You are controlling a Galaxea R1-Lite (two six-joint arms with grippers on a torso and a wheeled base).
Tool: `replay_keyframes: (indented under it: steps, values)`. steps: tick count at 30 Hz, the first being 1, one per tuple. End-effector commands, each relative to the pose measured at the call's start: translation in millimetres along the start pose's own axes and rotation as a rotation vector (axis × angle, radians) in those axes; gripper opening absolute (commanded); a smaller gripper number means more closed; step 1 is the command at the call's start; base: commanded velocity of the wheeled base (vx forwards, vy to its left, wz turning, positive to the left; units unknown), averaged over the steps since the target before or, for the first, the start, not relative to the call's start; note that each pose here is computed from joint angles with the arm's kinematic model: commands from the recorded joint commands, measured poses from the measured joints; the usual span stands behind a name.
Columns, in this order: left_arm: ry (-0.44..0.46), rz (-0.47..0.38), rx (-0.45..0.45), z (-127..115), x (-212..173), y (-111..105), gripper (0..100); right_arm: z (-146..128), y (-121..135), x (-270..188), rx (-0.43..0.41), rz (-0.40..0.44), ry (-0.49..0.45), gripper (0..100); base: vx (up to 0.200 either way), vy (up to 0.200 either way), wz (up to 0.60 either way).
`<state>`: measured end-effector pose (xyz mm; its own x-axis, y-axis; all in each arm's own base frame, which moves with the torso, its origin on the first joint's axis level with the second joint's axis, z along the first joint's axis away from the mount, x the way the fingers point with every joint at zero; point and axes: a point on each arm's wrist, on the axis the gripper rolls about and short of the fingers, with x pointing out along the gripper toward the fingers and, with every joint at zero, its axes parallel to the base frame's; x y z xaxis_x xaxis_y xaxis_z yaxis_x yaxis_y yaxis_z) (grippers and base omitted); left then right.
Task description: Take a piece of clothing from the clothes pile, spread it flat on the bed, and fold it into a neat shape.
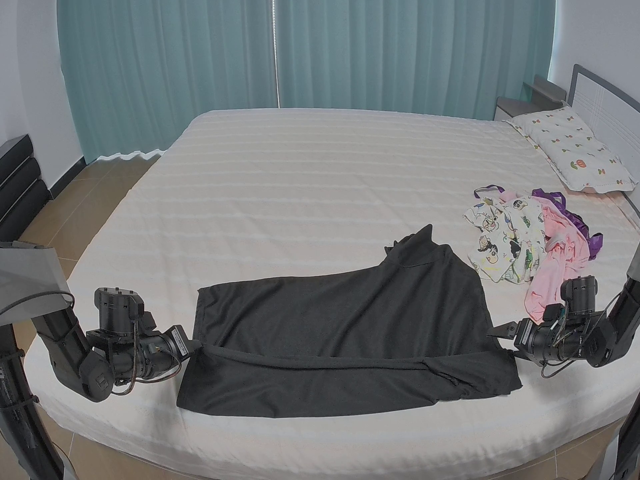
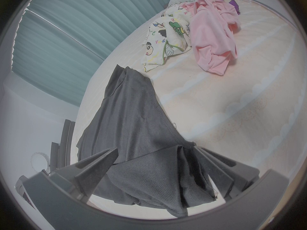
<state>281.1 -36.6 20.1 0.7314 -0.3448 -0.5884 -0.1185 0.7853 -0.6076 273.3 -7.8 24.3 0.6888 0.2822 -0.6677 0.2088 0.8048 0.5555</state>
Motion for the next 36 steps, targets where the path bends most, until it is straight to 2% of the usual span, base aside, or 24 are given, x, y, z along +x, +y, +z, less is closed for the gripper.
replay_keyframes:
  steps: [1,5,14,20,27,36]
  values:
    - [-0.002,-0.002,0.001,0,0,0,0,-2,-1,5,0.0,-0.002,0.016,100,0.0,0.0,0.0]
    - [-0.004,-0.002,-0.003,1,0,0,0,-2,1,9,-0.007,0.003,0.02,100,0.0,0.0,0.0]
    - [-0.008,0.002,-0.009,3,0,1,0,11,7,6,-0.036,0.052,-0.078,100,0.0,0.0,0.0]
    - [-0.01,0.002,-0.01,3,0,2,0,8,6,12,-0.041,0.053,-0.065,100,0.0,0.0,0.0]
    - [-0.013,0.002,-0.01,4,0,2,0,-2,-2,25,-0.141,0.031,-0.005,100,0.0,0.0,0.0]
    - [-0.011,0.003,-0.01,3,0,2,0,-3,-3,25,-0.168,0.032,0.0,100,0.0,0.0,0.0]
